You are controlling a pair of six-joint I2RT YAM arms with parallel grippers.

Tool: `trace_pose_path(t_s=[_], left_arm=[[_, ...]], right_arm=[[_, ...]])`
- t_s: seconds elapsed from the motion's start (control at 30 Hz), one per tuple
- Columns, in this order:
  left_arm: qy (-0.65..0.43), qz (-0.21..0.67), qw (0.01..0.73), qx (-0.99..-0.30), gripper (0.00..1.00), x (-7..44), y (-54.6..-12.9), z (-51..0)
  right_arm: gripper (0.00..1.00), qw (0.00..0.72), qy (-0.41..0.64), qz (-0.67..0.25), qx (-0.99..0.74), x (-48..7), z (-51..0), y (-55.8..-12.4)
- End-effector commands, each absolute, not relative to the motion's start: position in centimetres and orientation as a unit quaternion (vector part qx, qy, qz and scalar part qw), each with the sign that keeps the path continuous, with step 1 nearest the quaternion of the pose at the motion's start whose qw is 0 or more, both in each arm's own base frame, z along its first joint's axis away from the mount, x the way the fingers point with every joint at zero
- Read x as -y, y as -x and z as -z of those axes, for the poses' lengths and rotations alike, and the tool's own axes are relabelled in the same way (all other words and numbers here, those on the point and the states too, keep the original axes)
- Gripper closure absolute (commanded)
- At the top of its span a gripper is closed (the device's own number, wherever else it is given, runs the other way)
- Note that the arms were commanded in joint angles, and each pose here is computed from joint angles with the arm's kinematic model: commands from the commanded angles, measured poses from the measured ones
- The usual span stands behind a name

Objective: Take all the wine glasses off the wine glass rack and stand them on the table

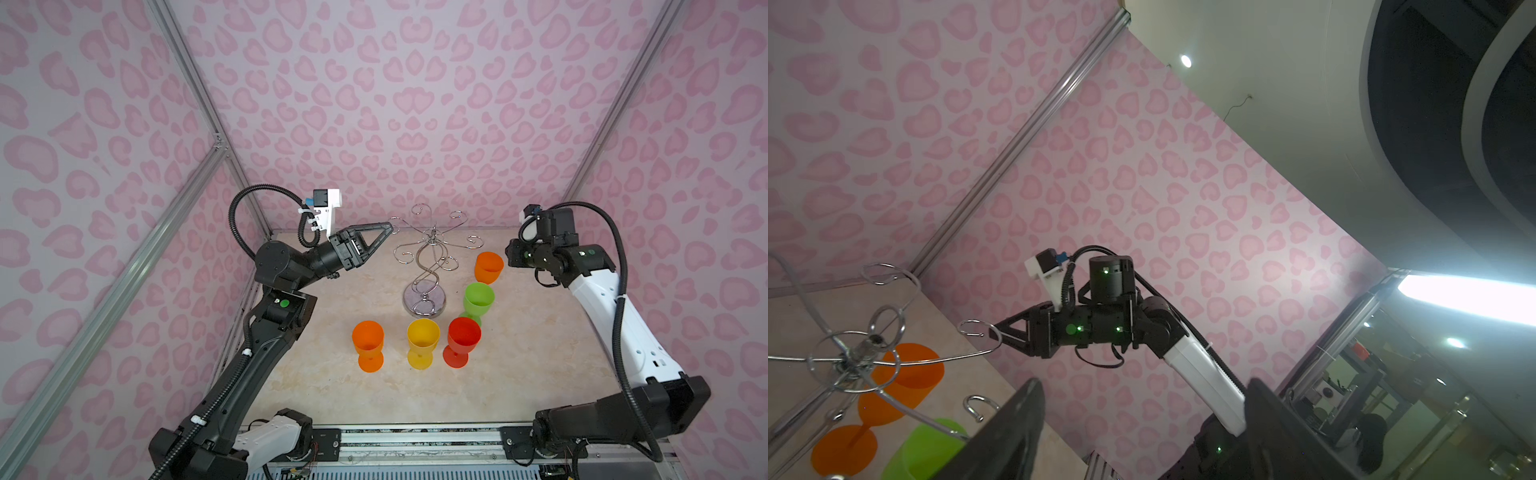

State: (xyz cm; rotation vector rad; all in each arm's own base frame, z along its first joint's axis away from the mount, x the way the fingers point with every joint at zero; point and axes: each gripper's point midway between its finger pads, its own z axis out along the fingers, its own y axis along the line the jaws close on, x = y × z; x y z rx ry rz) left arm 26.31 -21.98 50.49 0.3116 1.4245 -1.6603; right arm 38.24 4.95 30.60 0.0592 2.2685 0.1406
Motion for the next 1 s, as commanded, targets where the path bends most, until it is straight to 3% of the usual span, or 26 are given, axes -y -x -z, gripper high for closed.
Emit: trace_pose_path(t_s=[0.0,0.27,0.3,0.4,0.63,0.97], left_arm=[[-0.109,0.631,0.485,-0.595,0.2,20.0,-27.4,-49.6],[-0.006,0.41,0.599,-0.688,0.13,12.1,-31.2,-45.4],[0.008,0.374,0.611,-0.697,0.12,11.0,-31.5,-44.8],[0.055,0.265,0.647,-0.713,0.12,7.4,-32.3,-43.1],[0.189,0.033,0.682,-0.706,0.11,-1.5,-32.7,-37.1],[0.181,-0.086,0.665,-0.719,0.11,-3.7,-35.4,-27.8]], right_arm=[[0.58,0.465,-0.048,-0.038,-0.883,-3.0,-32.5,-37.7],[0.37,0.526,-0.07,0.014,-0.847,0.3,-33.7,-34.3],[0.32,0.534,-0.072,0.021,-0.842,0.6,-33.6,-33.9],[0.02,0.558,-0.078,0.04,-0.825,1.5,-33.6,-33.0],[0.02,0.588,-0.097,0.075,-0.8,2.9,-32.0,-32.1],[0.02,0.64,-0.109,0.045,-0.76,2.0,-28.0,-32.1]])
